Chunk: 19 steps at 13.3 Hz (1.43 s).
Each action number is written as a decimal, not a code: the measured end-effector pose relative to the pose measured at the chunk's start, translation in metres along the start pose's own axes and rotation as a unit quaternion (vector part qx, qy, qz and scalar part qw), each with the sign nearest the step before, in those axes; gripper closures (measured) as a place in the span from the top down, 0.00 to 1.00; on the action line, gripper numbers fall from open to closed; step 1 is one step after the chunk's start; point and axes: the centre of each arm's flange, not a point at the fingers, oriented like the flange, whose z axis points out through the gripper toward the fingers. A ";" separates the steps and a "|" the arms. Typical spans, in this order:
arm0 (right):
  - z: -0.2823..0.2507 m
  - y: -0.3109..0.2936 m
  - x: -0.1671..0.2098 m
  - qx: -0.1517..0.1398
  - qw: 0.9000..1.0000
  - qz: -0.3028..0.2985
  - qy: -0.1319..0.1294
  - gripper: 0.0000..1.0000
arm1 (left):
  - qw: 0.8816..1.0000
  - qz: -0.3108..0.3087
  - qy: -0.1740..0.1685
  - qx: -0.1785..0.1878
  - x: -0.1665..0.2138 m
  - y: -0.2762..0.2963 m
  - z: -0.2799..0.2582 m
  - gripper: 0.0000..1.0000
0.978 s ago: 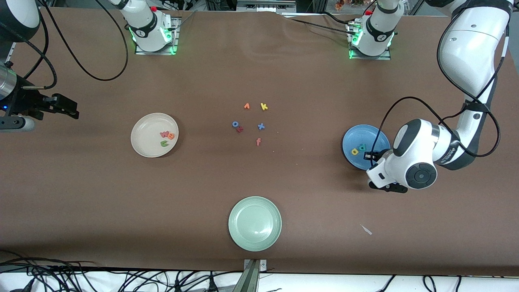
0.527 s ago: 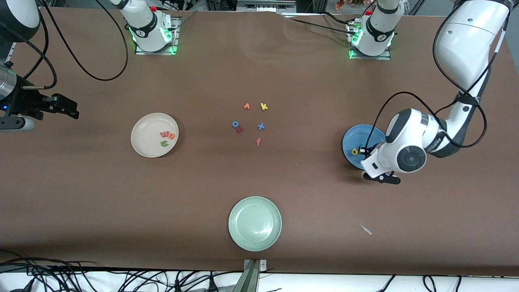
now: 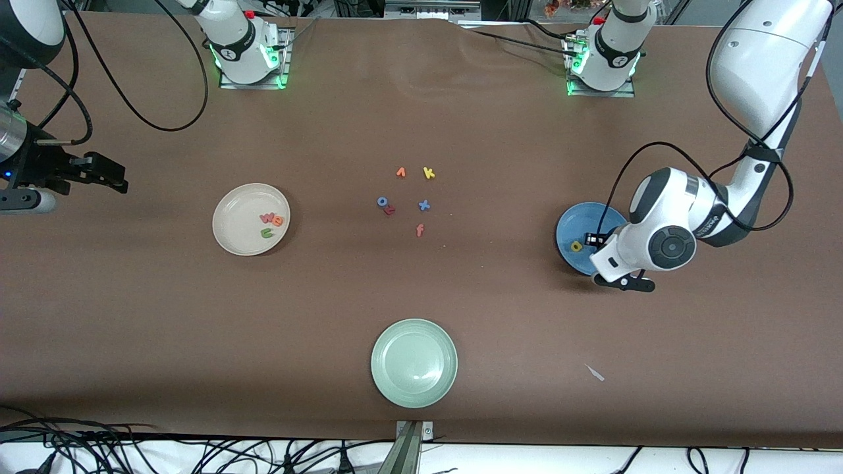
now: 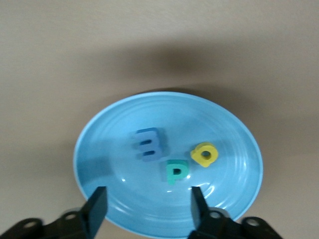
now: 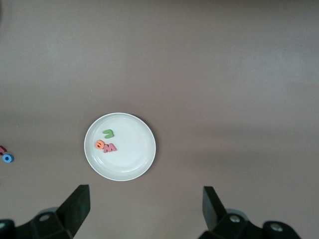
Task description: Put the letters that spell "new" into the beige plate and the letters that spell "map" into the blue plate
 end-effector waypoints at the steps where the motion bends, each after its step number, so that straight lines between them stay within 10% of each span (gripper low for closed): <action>1: 0.000 0.000 0.000 0.000 1.000 0.000 0.000 1.00 | 1.000 -0.007 -0.002 0.002 -0.001 -0.008 -0.008 0.89; 19: 0.006 0.001 0.003 -0.011 1.000 -0.002 -0.005 1.00 | 0.994 -0.109 -0.020 -0.023 -0.035 -0.107 -0.173 1.00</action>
